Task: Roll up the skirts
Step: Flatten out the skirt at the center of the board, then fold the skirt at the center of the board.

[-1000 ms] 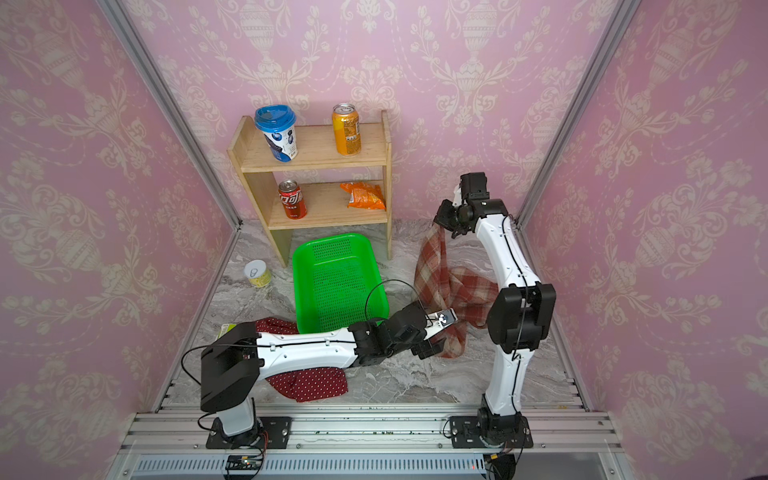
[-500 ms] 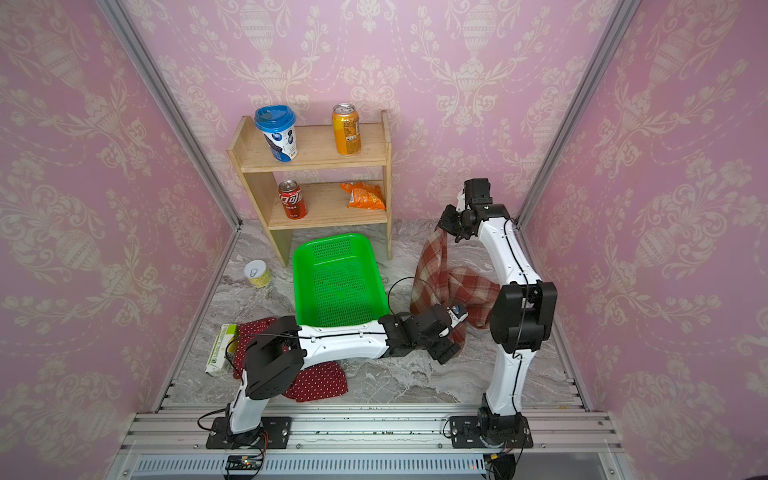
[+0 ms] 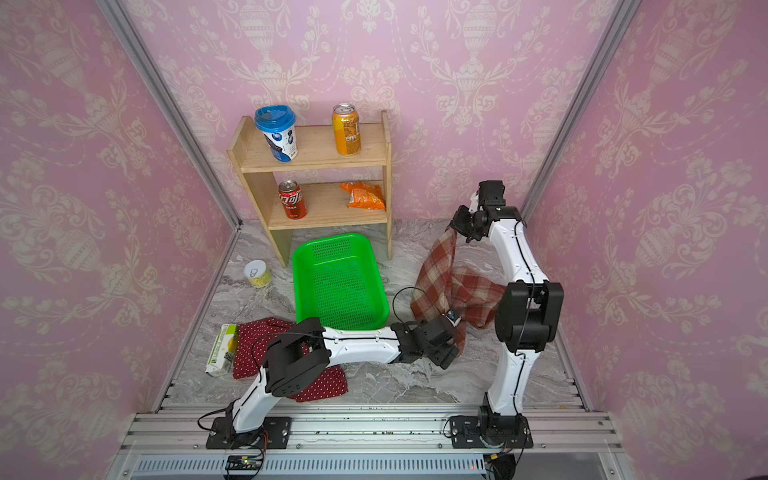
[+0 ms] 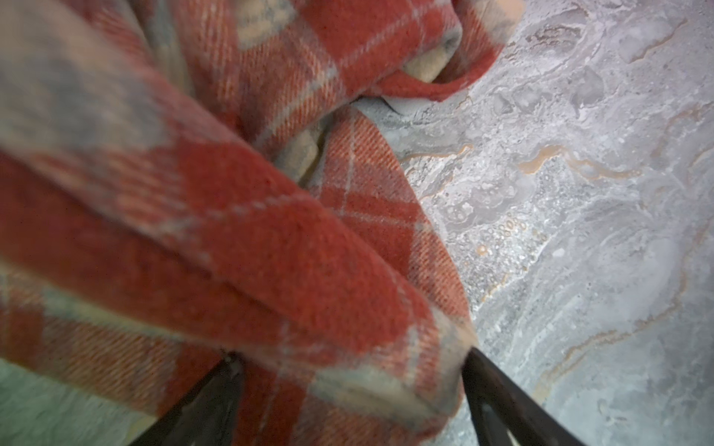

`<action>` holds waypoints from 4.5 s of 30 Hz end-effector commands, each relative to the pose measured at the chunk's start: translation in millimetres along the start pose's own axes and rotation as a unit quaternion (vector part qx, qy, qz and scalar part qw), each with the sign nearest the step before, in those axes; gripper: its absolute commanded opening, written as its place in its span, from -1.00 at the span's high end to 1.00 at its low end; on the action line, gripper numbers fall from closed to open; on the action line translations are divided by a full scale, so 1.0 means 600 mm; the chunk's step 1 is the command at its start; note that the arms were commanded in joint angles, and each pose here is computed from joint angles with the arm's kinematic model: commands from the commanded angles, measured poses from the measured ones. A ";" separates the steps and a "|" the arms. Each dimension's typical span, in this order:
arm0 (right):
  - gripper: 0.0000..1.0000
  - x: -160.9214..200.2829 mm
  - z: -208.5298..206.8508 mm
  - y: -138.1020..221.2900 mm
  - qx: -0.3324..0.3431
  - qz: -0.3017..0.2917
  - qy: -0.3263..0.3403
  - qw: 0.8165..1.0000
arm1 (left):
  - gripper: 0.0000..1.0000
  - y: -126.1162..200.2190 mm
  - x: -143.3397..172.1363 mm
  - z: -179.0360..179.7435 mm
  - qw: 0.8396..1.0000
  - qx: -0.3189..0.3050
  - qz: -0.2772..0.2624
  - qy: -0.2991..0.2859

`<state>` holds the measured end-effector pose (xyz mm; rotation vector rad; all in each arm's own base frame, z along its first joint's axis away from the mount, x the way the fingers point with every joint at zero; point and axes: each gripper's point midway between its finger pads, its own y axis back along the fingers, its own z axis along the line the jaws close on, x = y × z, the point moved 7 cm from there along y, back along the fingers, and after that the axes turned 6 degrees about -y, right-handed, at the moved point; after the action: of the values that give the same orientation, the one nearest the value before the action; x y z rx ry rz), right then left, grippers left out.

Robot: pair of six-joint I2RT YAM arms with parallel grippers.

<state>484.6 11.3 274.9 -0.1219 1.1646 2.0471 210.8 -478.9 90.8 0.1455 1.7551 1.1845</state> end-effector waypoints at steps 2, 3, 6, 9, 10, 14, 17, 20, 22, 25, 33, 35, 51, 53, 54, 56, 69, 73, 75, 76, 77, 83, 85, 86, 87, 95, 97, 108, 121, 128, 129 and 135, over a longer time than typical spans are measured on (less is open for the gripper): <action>1.00 -0.001 0.006 0.005 -0.014 -0.004 0.004 1.000 | -0.49 -0.009 -0.009 -0.012 1.000 0.009 -0.001 0.013; 1.00 -0.002 0.005 0.005 -0.013 -0.005 0.004 1.000 | -0.31 -0.010 -0.006 -0.011 1.000 0.008 0.002 0.013; 1.00 -0.006 0.002 0.009 -0.010 -0.008 0.003 1.000 | 0.28 -0.004 0.001 -0.006 1.000 0.001 0.001 0.016; 1.00 -0.012 -0.002 0.016 -0.011 -0.014 -0.003 1.000 | 0.59 0.023 -0.006 0.000 1.000 -0.003 -0.010 0.016; 1.00 -0.015 -0.002 0.020 -0.013 -0.016 -0.004 1.000 | 0.69 0.036 -0.011 0.004 1.000 -0.007 -0.017 0.014; 1.00 -0.027 0.000 0.042 -0.019 -0.029 -0.010 0.999 | 1.00 0.104 -0.035 0.016 0.999 -0.018 -0.050 0.004; 1.00 -0.033 0.008 0.067 -0.024 -0.038 -0.010 0.999 | 1.00 0.164 -0.055 0.033 0.997 -0.031 -0.073 -0.006; 1.00 -0.038 0.015 0.107 -0.032 -0.057 -0.010 0.998 | 1.00 0.231 -0.069 0.059 0.994 -0.052 -0.097 -0.015; 1.00 -0.043 0.016 0.141 -0.038 -0.073 -0.013 0.997 | 1.00 0.277 -0.075 0.082 0.991 -0.068 -0.112 -0.023; 1.00 -0.050 0.008 0.214 -0.059 -0.106 -0.031 0.992 | 1.00 0.360 -0.089 0.103 0.983 -0.083 -0.146 -0.067; 1.00 -0.038 0.021 0.423 -0.084 -0.196 -0.022 0.977 | 1.00 0.523 -0.134 0.104 0.954 -0.066 -0.225 -0.189; 1.00 -0.039 0.031 0.459 -0.094 -0.211 -0.021 0.973 | 1.00 0.534 -0.153 0.113 0.948 -0.081 -0.231 -0.204; 1.00 -0.218 0.162 0.493 -0.351 -0.253 -0.013 0.902 | 1.00 0.607 -0.432 0.359 0.892 -0.243 -0.344 -0.167; 1.00 -0.237 0.154 0.523 -0.375 -0.274 -0.024 0.885 | 1.00 0.630 -0.445 0.350 0.883 -0.232 -0.365 -0.181; 1.00 -0.242 0.146 0.534 -0.382 -0.279 -0.032 0.880 | 1.00 0.639 -0.443 0.344 0.880 -0.224 -0.375 -0.184; 1.00 -0.238 0.125 0.547 -0.359 -0.282 -0.038 0.889 | 1.00 0.641 -0.431 0.330 0.890 -0.196 -0.366 -0.187; 1.00 0.079 -0.154 0.394 -0.033 -0.209 -0.156 0.965 | 1.00 0.365 -0.113 0.085 0.957 0.014 -0.177 -0.231; 1.00 0.219 -0.259 0.332 0.030 -0.191 -0.219 0.956 | 1.00 0.317 -0.016 0.015 0.960 0.070 -0.127 -0.238; 1.00 0.271 -0.302 0.309 0.047 -0.178 -0.250 0.951 | 1.00 0.301 0.022 -0.014 0.960 0.090 -0.102 -0.244; 1.00 0.293 -0.319 0.304 0.055 -0.177 -0.263 0.947 | 1.00 0.294 0.040 -0.029 0.959 0.100 -0.093 -0.249; 1.00 0.309 -0.332 0.299 0.062 -0.174 -0.272 0.944 | 1.00 0.289 0.055 -0.040 0.958 0.108 -0.084 -0.252; 1.00 0.376 -0.381 0.293 0.113 -0.182 -0.317 0.924 | 1.00 0.273 0.119 -0.069 0.963 0.132 -0.050 -0.230; 1.00 0.397 -0.395 0.290 0.127 -0.189 -0.332 0.915 | 1.00 0.268 0.139 -0.066 0.965 0.126 -0.040 -0.226; 1.00 0.404 -0.400 0.288 0.129 -0.194 -0.337 0.912 | 1.00 0.265 0.147 -0.063 0.966 0.120 -0.034 -0.224; 1.00 0.412 -0.405 0.284 0.129 -0.197 -0.344 0.909 | 1.00 0.260 0.157 -0.055 0.968 0.109 -0.024 -0.223; 1.00 0.375 -0.400 0.284 0.084 -0.221 -0.357 0.904 | 1.00 0.278 0.113 0.037 0.984 -0.035 -0.062 -0.162; 1.00 0.349 -0.398 0.287 0.071 -0.225 -0.361 0.902 | 1.00 0.282 0.078 0.079 0.986 -0.074 -0.069 -0.133; 1.00 0.219 -0.380 0.269 0.036 -0.222 -0.330 0.917 | 1.00 0.240 -0.065 0.224 0.978 -0.161 -0.092 -0.093; 1.00 0.107 -0.382 0.198 0.046 -0.198 -0.311 0.929 | 1.00 0.147 -0.141 0.365 0.973 -0.210 -0.057 -0.082; 1.00 0.078 -0.391 0.136 0.048 -0.173 -0.307 0.935 | 1.00 0.110 -0.162 0.404 0.973 -0.210 -0.041 -0.085; 1.00 0.073 -0.392 0.130 0.051 -0.171 -0.303 0.936 | 1.00 0.103 -0.164 0.409 0.973 -0.209 -0.037 -0.088; 1.00 0.043 -0.402 0.104 0.056 -0.164 -0.294 0.940 | 1.00 0.065 -0.178 0.434 0.972 -0.213 -0.024 -0.099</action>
<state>346.3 -164.9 157.6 0.3820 0.7987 1.5965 436.9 -357.1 183.0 -0.0792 1.3126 1.3961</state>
